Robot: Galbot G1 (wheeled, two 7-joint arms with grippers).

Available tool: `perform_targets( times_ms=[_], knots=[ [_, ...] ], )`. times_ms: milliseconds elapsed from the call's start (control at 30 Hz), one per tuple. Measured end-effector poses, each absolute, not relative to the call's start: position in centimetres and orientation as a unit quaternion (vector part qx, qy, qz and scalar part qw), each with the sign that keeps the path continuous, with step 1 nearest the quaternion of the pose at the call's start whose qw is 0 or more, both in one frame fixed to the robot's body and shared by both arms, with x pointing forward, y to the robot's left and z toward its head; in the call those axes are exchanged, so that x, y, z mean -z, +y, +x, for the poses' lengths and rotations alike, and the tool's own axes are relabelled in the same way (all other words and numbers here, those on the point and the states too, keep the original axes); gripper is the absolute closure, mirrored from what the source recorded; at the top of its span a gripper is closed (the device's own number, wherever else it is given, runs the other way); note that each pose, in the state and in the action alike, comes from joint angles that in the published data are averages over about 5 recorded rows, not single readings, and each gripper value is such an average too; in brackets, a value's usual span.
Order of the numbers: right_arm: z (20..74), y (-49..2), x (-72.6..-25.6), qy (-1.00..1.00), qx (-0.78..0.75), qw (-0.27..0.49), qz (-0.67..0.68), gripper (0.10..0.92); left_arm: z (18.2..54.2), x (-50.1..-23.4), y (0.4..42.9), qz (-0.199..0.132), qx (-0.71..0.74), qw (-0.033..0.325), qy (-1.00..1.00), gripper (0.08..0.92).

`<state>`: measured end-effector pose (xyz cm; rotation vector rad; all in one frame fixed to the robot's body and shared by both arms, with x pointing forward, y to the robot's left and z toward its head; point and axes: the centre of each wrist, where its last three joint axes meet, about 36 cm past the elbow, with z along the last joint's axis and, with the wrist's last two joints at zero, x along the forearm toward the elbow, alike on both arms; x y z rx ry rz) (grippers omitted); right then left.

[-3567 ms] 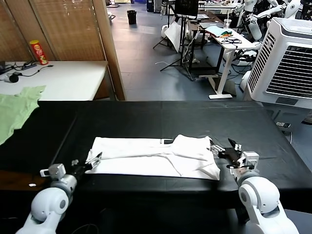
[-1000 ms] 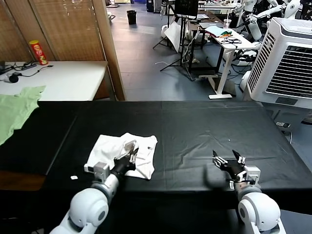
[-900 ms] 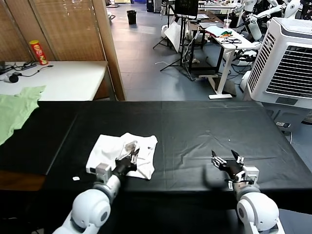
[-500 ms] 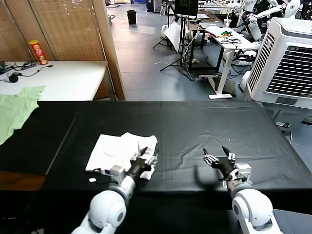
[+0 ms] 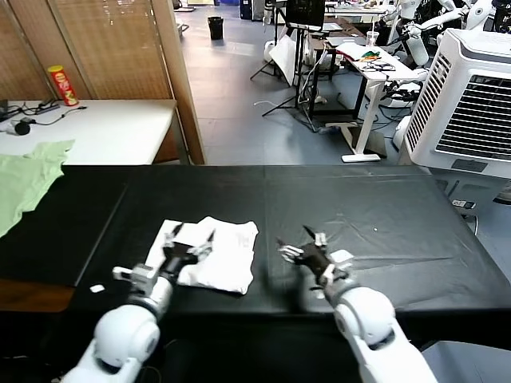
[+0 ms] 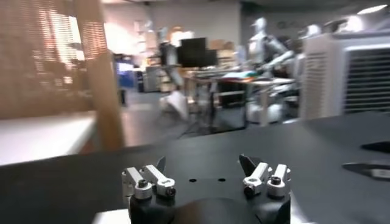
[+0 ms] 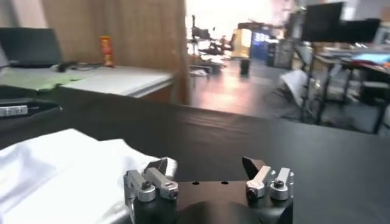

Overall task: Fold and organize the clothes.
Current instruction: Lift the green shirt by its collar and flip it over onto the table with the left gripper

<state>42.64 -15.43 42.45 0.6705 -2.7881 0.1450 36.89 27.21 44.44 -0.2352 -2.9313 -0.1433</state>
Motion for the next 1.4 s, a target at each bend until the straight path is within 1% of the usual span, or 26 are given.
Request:
perform_targets(
  times_ms=[167,267,367,500,633,800,1033,1100,1133,1233,1267,1400],
  knots=[
    [44.5,-12.0,-40.5,-0.956,-0.085,0.146,0.239,0.224,37.0,-43.7,30.7,-0.035,0.047,0.116,-0.992,0.201],
    [45.5,-10.9,-39.5,-0.959,-0.119,0.149,0.211,0.224,37.0,-43.3,31.9,-0.02,0.037,0.123,-0.991,0.201],
    [46.2,-10.4,-38.9,-0.963,-0.132,0.145,0.186,0.224,37.2,-42.9,32.8,-0.012,0.02,0.13,-0.991,0.201],
    [46.5,-10.7,-39.0,-0.968,-0.092,0.141,0.186,0.224,37.5,-42.5,34.0,-0.013,-0.018,0.142,-0.99,0.201],
    [46.0,-12.0,-40.2,-0.971,-0.033,0.134,0.194,0.224,38.0,-41.9,35.1,-0.023,-0.071,0.156,-0.985,0.201],
    [44.3,-14.4,-42.1,-0.974,0.015,0.12,0.189,0.224,38.6,-40.8,36.0,-0.035,-0.134,0.175,-0.975,0.201],
    [41.2,-16.8,-44.1,-0.978,0.028,0.099,0.179,0.224,39.2,-40.0,36.9,-0.047,-0.217,0.207,-0.953,0.208],
    [40.5,-16.9,-44.3,-0.979,0.031,0.096,0.178,0.224,39.5,-40.0,37.0,-0.046,-0.239,0.211,-0.947,0.235],
    [40.1,-16.9,-44.4,-0.979,0.033,0.095,0.178,0.224,39.6,-39.9,37.1,-0.045,-0.251,0.212,-0.943,0.264],
    [39.4,-16.9,-44.5,-0.979,0.034,0.094,0.178,0.224,39.8,-39.7,37.4,-0.044,-0.281,0.218,-0.934,0.402],
    [39.2,-16.9,-44.6,-0.979,0.034,0.094,0.177,0.224,39.8,-39.7,37.5,-0.044,-0.289,0.22,-0.931,0.468],
    [38.7,-17.1,-44.6,-0.98,0.033,0.093,0.174,0.224,39.8,-39.6,37.6,-0.04,-0.305,0.227,-0.924,0.67]
  ],
)
